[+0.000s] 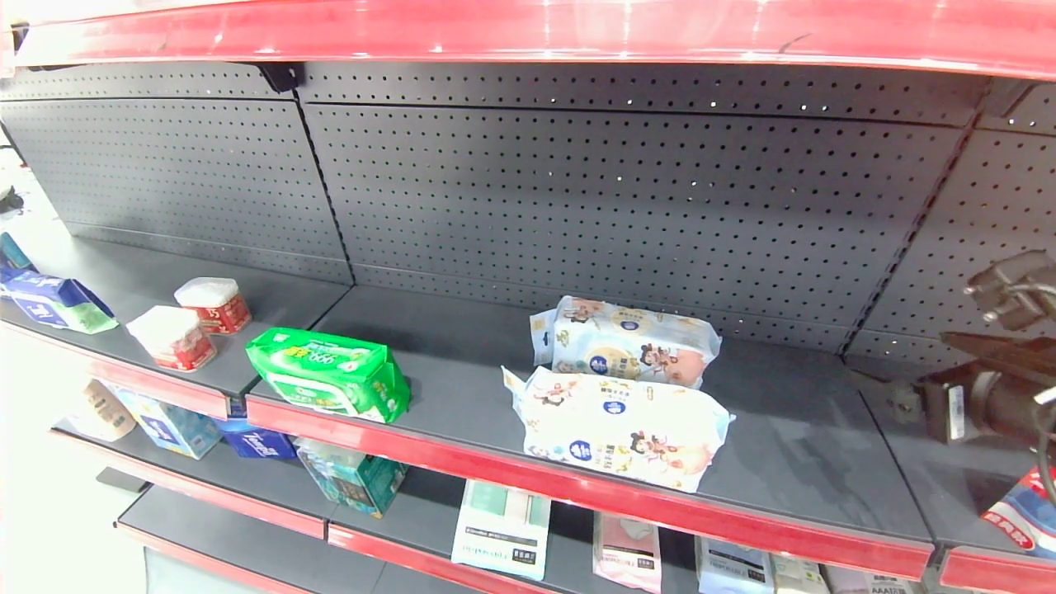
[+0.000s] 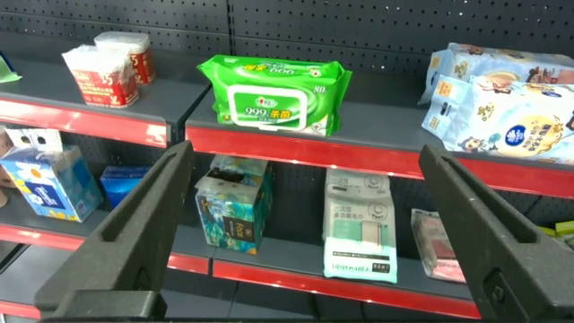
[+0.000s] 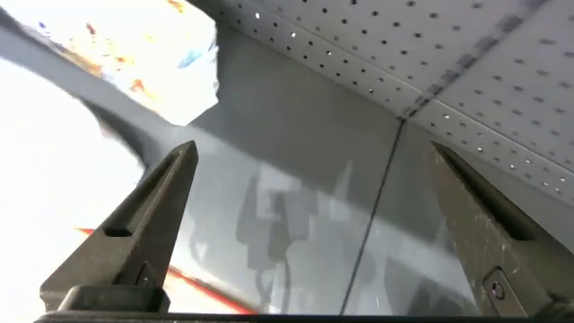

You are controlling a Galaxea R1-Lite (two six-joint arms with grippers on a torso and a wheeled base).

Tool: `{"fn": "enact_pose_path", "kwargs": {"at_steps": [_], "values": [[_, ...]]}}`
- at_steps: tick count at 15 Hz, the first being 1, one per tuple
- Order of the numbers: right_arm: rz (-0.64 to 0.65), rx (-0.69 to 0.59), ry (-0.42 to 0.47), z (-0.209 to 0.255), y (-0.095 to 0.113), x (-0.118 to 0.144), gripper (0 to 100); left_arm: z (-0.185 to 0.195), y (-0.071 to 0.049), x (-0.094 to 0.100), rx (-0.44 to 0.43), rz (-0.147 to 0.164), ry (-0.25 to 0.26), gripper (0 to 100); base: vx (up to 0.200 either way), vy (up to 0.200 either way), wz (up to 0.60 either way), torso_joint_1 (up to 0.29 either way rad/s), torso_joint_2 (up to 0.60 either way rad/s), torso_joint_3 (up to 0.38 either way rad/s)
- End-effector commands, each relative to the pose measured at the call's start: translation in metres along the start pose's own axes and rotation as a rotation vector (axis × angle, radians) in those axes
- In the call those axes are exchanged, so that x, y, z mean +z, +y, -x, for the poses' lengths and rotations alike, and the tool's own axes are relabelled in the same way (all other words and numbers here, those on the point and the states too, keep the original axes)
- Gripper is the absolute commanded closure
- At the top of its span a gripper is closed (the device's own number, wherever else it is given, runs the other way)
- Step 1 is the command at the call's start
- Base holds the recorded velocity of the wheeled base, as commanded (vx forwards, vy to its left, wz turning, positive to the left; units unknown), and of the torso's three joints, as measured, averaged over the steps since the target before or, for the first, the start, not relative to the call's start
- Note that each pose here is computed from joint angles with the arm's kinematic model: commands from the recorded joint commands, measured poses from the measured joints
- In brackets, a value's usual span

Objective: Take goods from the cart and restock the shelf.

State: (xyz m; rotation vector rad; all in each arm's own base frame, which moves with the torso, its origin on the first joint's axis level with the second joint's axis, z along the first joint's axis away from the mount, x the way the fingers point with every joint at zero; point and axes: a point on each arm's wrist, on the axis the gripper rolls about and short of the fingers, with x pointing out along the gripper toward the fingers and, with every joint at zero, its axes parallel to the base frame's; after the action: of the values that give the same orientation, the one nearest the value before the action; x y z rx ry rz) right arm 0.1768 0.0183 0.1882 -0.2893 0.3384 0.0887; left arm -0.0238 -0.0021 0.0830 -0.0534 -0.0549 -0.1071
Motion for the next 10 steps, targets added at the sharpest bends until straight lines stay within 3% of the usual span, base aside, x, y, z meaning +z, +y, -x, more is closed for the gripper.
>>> {"fn": "enact_pose_path", "kwargs": {"at_steps": [1,5,10], "values": [[0.014,0.032,-0.146,0.067,0.008,-0.031,0,0.000,0.000,0.000,0.001,0.000,0.000,0,0.000,0.000,0.00,0.000,0.00,0.000],[-0.002,-0.048,-0.303,0.115,0.007,-0.054,0,0.000,0.000,0.000,0.000,0.001,0.000,0,0.000,0.000,0.00,0.000,0.00,0.000],[-0.064,-0.132,-0.255,0.150,0.021,-0.113,0,0.000,0.000,0.000,0.000,0.001,0.000,0,0.000,0.000,0.00,0.000,0.00,0.000]]}}
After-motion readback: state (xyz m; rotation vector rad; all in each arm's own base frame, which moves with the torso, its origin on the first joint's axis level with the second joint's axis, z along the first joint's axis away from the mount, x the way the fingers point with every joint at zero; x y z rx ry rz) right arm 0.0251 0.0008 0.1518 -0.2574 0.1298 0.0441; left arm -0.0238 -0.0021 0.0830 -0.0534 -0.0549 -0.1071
